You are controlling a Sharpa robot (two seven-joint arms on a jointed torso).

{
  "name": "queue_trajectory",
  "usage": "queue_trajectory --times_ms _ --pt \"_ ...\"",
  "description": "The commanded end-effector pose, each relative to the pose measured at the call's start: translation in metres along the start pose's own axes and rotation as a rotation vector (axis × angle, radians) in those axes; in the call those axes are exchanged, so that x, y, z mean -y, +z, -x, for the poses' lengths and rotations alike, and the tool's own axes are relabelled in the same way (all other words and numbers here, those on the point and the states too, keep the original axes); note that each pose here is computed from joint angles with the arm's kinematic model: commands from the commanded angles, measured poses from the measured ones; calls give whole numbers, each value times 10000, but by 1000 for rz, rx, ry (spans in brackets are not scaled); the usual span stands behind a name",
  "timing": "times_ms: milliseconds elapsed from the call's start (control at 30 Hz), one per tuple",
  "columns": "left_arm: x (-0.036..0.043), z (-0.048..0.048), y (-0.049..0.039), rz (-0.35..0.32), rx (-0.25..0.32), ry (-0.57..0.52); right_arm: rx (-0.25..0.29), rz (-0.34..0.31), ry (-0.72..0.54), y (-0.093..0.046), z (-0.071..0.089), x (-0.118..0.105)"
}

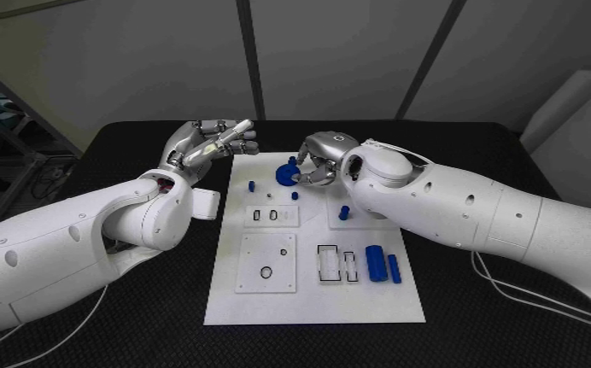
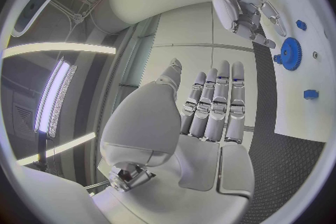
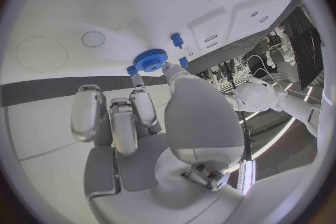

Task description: Assemble the parts on the task board

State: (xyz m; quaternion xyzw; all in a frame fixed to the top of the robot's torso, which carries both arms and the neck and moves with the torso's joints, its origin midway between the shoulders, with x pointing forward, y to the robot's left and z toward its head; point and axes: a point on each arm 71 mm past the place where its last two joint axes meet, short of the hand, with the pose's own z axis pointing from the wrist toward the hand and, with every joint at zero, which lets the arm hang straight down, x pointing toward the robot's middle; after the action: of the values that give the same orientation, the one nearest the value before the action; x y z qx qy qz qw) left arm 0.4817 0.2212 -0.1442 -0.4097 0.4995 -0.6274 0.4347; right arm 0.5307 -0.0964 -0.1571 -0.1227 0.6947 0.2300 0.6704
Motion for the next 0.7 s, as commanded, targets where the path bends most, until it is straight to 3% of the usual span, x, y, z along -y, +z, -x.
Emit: queue_trajectory --times_ms 33,167,367,567,700 --pt "16 3 2 -10 -5 4 161 38 62 -94 150 29" --pt "16 22 1 -10 -3 5 203 54 155 -288 239 204" --pt "11 51 3 -10 -1 7 140 11 328 -612 292 717" --pt "-2 59 16 -8 -2 6 117 -42 364 -871 340 1199" --pt "-11 62 22 -7 -3 5 115 -78 362 -961 353 1410"
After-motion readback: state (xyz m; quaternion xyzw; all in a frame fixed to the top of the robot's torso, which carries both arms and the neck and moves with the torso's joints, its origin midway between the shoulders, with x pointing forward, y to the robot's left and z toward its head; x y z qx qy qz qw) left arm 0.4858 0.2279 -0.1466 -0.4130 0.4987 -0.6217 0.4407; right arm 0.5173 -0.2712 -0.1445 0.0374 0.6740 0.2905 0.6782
